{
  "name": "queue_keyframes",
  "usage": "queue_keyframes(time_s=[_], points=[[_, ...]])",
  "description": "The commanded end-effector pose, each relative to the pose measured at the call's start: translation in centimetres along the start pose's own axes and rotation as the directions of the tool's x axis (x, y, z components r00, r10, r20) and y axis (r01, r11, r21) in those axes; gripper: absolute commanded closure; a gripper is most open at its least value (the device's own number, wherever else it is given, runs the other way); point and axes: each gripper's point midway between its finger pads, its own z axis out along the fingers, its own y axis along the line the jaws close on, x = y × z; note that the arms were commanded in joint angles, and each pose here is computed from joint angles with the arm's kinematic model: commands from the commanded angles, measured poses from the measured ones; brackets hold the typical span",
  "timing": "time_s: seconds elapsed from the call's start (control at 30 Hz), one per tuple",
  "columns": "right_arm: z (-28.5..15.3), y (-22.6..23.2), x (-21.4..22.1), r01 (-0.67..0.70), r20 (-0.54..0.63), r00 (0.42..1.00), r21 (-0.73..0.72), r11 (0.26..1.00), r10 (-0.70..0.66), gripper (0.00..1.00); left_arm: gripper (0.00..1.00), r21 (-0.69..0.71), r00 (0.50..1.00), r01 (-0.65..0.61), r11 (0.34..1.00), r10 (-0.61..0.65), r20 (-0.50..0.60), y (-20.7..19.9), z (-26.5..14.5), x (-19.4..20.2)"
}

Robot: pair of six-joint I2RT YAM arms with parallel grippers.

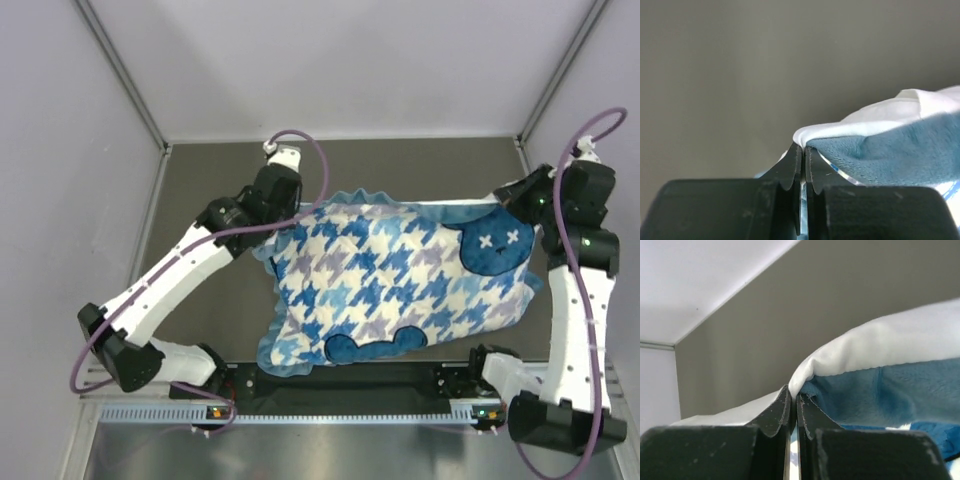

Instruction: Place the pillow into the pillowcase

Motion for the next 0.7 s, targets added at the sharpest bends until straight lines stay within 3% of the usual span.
queue_keyframes(time_s=[0.0, 0.2, 0.23, 0.27, 0.33, 0.37, 0.4, 0.43, 0.47, 0.5, 0.53, 0.67], points=[[3.3, 1.8, -4.2, 0.002, 0.131, 0.991, -0.081, 0.997, 0.009, 1.00, 1.00, 0.110, 0.992, 0.099, 0.989, -0.106, 0.062, 1.9, 3.1, -2.7], [10.0, 3.9, -8.1, -0.058, 0.155, 0.985, -0.129, 0.990, 0.078, 0.96, 1.00, 0.007, 0.977, 0.199, 0.980, -0.199, 0.079, 8.1, 7.5, -6.9], [10.9, 4.5, -8.6, -0.065, 0.152, 0.985, -0.142, 0.988, 0.087, 0.89, 1.00, 0.002, 0.978, 0.192, 0.981, -0.192, 0.081, 8.1, 8.0, -7.6], [11.7, 5.4, -9.3, -0.089, 0.153, 0.982, -0.165, 0.982, 0.114, 0.60, 1.00, -0.007, 0.979, 0.189, 0.982, -0.188, 0.082, 8.2, 8.6, -8.3], [14.1, 6.5, -11.0, -0.123, 0.179, 0.972, -0.174, 0.977, 0.154, 0.31, 1.00, -0.047, 0.988, 0.149, 0.988, -0.146, 0.051, 8.3, 11.1, -9.7], [14.6, 6.8, -11.5, -0.147, 0.190, 0.965, -0.174, 0.974, 0.180, 0.16, 0.93, -0.095, 0.990, 0.135, 0.986, -0.132, 0.042, 9.0, 12.0, -10.2], [14.4, 7.6, -12.9, -0.143, 0.217, 0.958, -0.194, 0.971, 0.185, 0.14, 0.77, -0.136, 0.993, 0.111, 0.984, -0.103, 0.064, 9.9, 11.4, -12.4], [14.7, 7.8, -13.3, -0.143, 0.221, 0.957, -0.197, 0.970, 0.186, 0.12, 0.66, -0.210, 0.997, 0.080, 0.975, -0.082, -0.001, 10.8, 14.6, -11.2], [14.3, 8.3, -13.7, -0.136, 0.227, 0.956, -0.211, 0.968, 0.184, 0.10, 0.45, -0.239, 0.997, 0.074, 0.968, -0.079, -0.013, 11.4, 15.3, -11.4], [13.6, 9.0, -14.3, -0.121, 0.239, 0.955, -0.225, 0.967, 0.175, 0.09, 0.31, -0.259, 0.995, 0.101, 0.961, -0.095, 0.037, 12.1, 14.5, -13.7], [12.4, 9.7, -14.6, -0.102, 0.253, 0.953, -0.241, 0.965, 0.164, 0.07, 0.22, -0.303, 0.996, 0.068, 0.951, -0.080, -0.027, 12.6, 16.0, -12.1], [10.3, 9.6, -12.0, -0.006, 0.216, 0.974, -0.256, 0.967, 0.064, 0.08, 0.20, -0.349, 0.990, 0.141, 0.926, -0.137, 0.037, 13.7, 14.3, -12.0]])
